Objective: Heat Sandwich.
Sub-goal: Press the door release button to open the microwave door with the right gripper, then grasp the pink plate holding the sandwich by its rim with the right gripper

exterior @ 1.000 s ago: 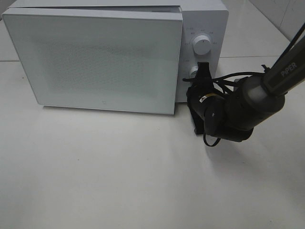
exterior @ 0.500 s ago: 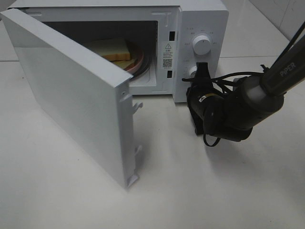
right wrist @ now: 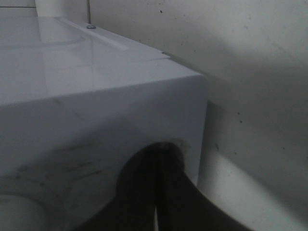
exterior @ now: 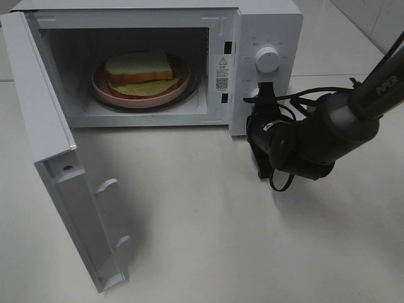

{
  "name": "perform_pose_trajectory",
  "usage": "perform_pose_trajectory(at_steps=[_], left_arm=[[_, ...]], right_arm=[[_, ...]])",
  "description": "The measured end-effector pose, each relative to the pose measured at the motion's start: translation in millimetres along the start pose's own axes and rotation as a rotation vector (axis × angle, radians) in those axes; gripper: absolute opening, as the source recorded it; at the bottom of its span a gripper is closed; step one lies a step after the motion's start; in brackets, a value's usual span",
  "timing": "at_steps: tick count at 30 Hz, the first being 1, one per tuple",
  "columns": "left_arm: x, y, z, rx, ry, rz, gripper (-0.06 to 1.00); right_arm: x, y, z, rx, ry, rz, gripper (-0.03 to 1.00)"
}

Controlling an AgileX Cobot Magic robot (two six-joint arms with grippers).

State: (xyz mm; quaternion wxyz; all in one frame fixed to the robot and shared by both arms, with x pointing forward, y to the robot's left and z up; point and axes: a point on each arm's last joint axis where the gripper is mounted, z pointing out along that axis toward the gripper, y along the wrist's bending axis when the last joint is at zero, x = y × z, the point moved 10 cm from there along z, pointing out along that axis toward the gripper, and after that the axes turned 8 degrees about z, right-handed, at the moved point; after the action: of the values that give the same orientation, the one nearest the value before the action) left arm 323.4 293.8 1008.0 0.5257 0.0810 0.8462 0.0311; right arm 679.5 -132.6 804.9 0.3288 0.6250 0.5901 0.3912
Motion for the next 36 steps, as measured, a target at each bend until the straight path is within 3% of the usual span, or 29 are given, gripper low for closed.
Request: perform_pose_trajectory(at_steps=[25, 36], left_arm=[[0.0, 0.0, 0.0, 0.0, 0.0, 0.0, 0.99], [0.0, 0.0, 0.0, 0.0, 0.0, 0.0, 0.99]], right_arm=[[3.7, 15.1, -35.1, 0.002, 0.03, -0.024, 0.01], [5.0, -1.7, -72.9, 0.152, 0.105, -0.162, 0.01]])
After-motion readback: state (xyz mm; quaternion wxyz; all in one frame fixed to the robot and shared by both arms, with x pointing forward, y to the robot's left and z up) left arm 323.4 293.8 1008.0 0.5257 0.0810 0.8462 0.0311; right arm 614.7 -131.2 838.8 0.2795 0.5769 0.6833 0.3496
